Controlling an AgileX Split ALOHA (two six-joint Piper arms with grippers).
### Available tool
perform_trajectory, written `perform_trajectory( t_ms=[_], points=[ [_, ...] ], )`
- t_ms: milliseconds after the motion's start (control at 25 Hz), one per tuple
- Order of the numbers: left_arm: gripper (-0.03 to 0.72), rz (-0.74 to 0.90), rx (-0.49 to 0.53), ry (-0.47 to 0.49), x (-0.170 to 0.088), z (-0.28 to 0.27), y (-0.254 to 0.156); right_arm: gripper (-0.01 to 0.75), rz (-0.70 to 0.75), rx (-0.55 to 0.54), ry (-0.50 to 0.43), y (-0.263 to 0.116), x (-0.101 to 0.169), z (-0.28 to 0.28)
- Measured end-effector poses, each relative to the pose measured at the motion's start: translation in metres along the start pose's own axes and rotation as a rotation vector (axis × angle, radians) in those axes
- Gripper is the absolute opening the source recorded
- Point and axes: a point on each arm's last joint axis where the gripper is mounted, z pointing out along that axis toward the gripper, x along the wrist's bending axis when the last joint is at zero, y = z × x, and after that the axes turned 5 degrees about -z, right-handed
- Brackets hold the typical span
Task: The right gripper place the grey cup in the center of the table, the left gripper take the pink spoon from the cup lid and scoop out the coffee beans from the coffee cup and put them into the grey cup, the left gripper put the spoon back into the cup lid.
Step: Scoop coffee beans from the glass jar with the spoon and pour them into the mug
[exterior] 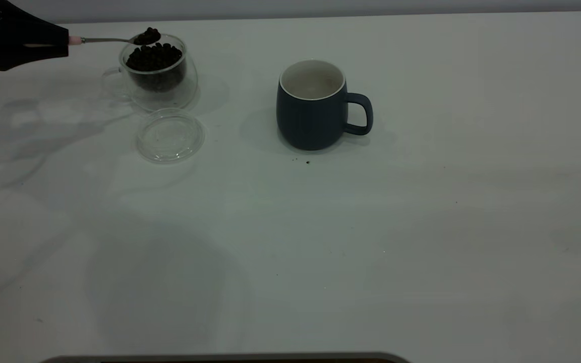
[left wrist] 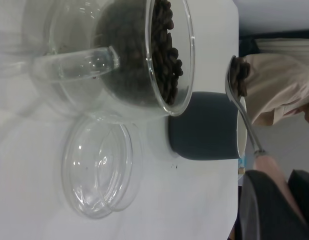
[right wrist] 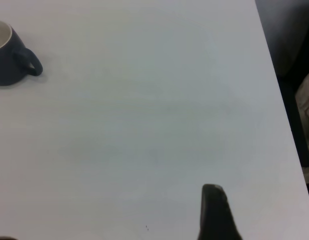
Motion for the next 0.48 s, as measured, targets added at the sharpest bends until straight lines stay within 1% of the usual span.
perform_trajectory(
  t_ms=[280, 480],
  points=[
    [0.115, -0.004, -0.01, -0.008, -0.001, 0.0, 0.001, 0.496, 0.0, 0.0, 0.0, 0.0, 0.0, 0.0],
    [0.115, 0.003, 0.011, -0.012, -0.005, 0.01, -0.001, 0.496, 0.0, 0.0, 0.0, 0.0, 0.0, 0.0]
  ],
)
